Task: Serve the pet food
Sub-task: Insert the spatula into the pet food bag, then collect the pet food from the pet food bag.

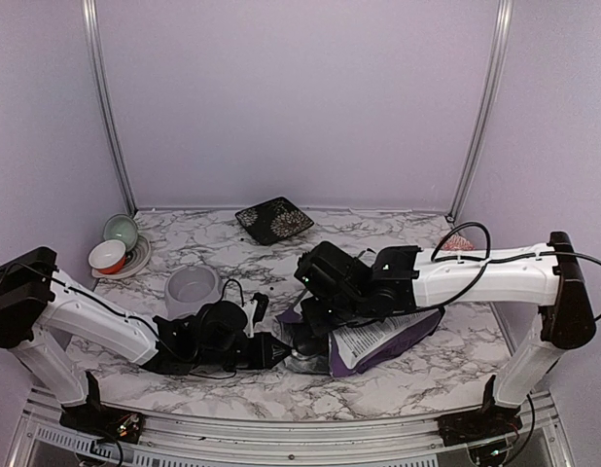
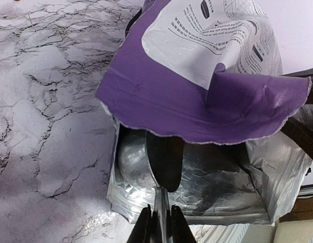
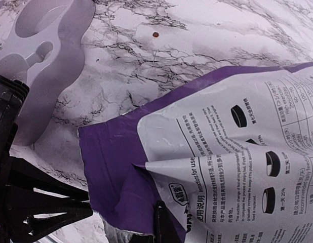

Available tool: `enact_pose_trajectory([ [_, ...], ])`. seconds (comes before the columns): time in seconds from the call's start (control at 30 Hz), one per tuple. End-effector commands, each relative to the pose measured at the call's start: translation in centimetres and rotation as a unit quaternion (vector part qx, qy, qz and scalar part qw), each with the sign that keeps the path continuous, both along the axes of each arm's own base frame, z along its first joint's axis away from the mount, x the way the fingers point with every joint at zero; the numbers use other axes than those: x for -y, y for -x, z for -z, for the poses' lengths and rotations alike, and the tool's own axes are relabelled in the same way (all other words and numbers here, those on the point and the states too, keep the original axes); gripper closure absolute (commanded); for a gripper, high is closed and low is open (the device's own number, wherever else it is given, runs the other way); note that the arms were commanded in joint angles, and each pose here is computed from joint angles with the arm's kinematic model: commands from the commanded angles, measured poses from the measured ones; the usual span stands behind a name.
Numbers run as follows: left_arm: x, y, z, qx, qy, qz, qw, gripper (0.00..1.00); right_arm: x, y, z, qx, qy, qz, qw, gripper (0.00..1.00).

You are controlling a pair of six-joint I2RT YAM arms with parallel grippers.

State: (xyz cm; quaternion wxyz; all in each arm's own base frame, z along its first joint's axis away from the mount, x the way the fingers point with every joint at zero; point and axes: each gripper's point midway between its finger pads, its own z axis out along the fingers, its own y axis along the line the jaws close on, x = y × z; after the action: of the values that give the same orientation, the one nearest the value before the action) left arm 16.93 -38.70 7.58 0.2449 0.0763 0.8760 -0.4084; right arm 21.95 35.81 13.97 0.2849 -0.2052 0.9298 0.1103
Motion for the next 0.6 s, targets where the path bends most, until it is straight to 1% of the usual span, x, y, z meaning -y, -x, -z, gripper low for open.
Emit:
enact_pose_trajectory([
  [0.0,-0.4,0.2,0.8,-0.002,0.001,0.009,1.000,1.00,1.4,-1.8,-2.0,0.046,-0.011,0.049,0.998,1.00],
  [0.27,-1.4,0.5,1.8,0.006,-0.013,0.018,1.000,1.00,2.1,-1.9,-1.9,0.046,-0.009,0.057,0.997,1.00],
  [0.57,-2.3,0.9,2.5,0.009,-0.003,0.016,1.000,1.00,2.0,-1.8,-1.5,0.042,-0.015,0.059,0.997,1.00],
])
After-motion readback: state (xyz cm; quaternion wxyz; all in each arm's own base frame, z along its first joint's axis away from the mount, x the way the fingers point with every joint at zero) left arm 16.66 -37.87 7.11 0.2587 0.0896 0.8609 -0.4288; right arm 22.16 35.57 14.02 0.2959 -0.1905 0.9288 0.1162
